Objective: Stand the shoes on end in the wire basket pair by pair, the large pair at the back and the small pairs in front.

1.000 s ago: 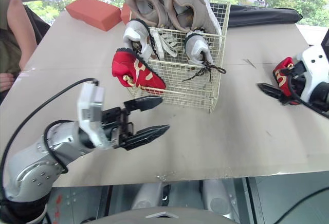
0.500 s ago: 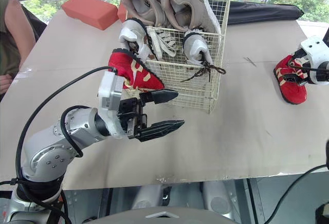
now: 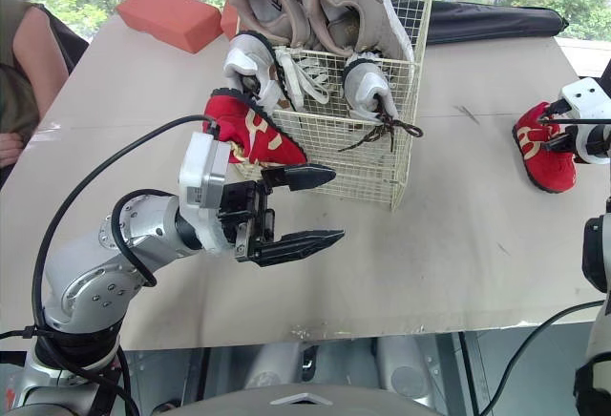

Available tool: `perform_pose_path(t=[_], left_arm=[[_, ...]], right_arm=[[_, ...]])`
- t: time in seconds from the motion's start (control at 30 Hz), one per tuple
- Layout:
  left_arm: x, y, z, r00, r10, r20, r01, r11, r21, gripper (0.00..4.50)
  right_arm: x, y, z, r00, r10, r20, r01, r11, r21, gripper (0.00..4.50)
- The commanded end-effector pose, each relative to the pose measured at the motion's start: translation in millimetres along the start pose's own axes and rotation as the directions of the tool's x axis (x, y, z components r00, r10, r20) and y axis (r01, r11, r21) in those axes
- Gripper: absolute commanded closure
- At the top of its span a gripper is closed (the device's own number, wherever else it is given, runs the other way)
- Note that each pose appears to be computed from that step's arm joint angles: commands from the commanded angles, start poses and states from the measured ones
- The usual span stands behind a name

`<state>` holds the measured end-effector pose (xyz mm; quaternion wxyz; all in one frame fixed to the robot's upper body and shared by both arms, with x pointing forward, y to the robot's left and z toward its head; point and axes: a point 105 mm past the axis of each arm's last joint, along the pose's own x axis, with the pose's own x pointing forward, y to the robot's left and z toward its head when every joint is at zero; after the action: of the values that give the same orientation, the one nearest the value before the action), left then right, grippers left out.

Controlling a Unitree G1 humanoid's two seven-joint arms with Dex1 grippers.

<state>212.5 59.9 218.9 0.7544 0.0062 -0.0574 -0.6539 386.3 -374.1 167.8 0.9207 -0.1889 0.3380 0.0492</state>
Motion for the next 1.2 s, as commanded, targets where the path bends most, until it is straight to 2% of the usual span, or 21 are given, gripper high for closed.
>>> perform_pose_path(t=[0.03, 0.13, 0.23, 0.27, 0.3, 0.33, 0.37, 0.43, 0.47, 0.53, 0.57, 0.67, 0.8, 1.07, 1.2], left_arm=[[0.4, -3.5, 4.5, 0.999, -0.030, 0.018, 0.029, 0.999, 0.032, 0.00], [1.4, -1.9, 4.2, 0.999, -0.043, 0.021, 0.042, 0.999, 0.029, 0.00], [2.7, 1.1, 4.6, 0.999, -0.045, 0.027, 0.044, 0.999, 0.016, 0.00], [2.1, 3.6, 4.7, 0.999, -0.030, 0.037, 0.029, 0.999, 0.013, 0.00], [1.6, 5.4, 4.8, 0.999, -0.018, 0.044, 0.017, 1.000, 0.011, 0.00], [-0.1, 9.1, 5.6, 0.998, 0.013, 0.068, -0.013, 1.000, 0.009, 0.00], [-2.0, 12.0, 6.1, 0.996, 0.034, 0.085, -0.035, 0.999, 0.007, 0.00], [-6.7, 13.4, 9.9, 0.985, 0.037, 0.167, -0.040, 0.999, 0.016, 0.00], [-9.8, 12.7, 11.5, 0.976, 0.041, 0.213, -0.048, 0.998, 0.029, 0.00], [-16.9, 11.2, 10.7, 0.965, 0.053, 0.257, -0.064, 0.997, 0.036, 0.00], [-21.8, 9.5, 12.9, 0.955, 0.057, 0.292, -0.066, 0.998, 0.021, 0.00], [-37.0, 8.6, 10.2, 0.946, 0.075, 0.316, -0.076, 0.997, -0.009, 0.00], [-60.9, 11.2, -3.6, 0.947, 0.162, 0.276, -0.155, 0.987, -0.050, 0.00], [-71.1, -0.8, 7.0, 0.940, 0.230, 0.252, -0.234, 0.972, -0.016, 0.00], [-79.1, 5.1, 5.5, 0.923, 0.306, 0.232, -0.311, 0.950, -0.016, 0.00]], right_arm=[[-19.3, -15.3, 8.4, 0.997, 0.000, 0.081, -0.004, 0.999, 0.051, 4.49], [-31.4, -17.2, 23.8, 0.974, 0.026, 0.225, -0.042, 0.997, 0.066, 4.49], [-59.7, -13.4, 55.9, 0.878, 0.020, 0.479, -0.068, 0.994, 0.083, 4.49], [-78.3, -3.1, 74.1, 0.771, 0.010, 0.636, -0.096, 0.990, 0.102, 4.49], [-95.1, 2.6, 80.8, 0.687, -0.013, 0.726, -0.111, 0.986, 0.122, 4.49], [-118.9, 15.3, 89.9, 0.558, -0.042, 0.829, -0.141, 0.979, 0.144, 4.49], [-135.7, 24.5, 91.9, 0.475, -0.069, 0.877, -0.160, 0.973, 0.164, 4.49], [-159.4, 48.6, 92.4, 0.382, -0.119, 0.917, -0.157, 0.969, 0.191, 4.49], [-173.7, 69.5, 93.6, 0.317, -0.110, 0.942, -0.140, 0.977, 0.161, 4.49], [-205.3, 110.8, 97.5, 0.135, -0.067, 0.989, -0.135, 0.987, 0.086, 4.49], [-215.1, 138.4, 96.7, 0.092, -0.002, 0.996, -0.181, 0.983, 0.019, 4.49], [-226.2, 188.5, 92.3, 0.066, 0.101, 0.993, -0.200, 0.976, -0.087, 4.49], [-228.8, 219.2, 92.3, 0.024, 0.091, 0.996, -0.224, 0.971, -0.083, 4.49], [-190.4, 255.0, 88.2, 0.032, 0.030, 0.999, -0.048, 0.998, -0.029, 4.49], [-178.3, 269.3, 85.6, 0.009, 0.014, 1.000, -0.051, 0.999, -0.013, 4.49]])
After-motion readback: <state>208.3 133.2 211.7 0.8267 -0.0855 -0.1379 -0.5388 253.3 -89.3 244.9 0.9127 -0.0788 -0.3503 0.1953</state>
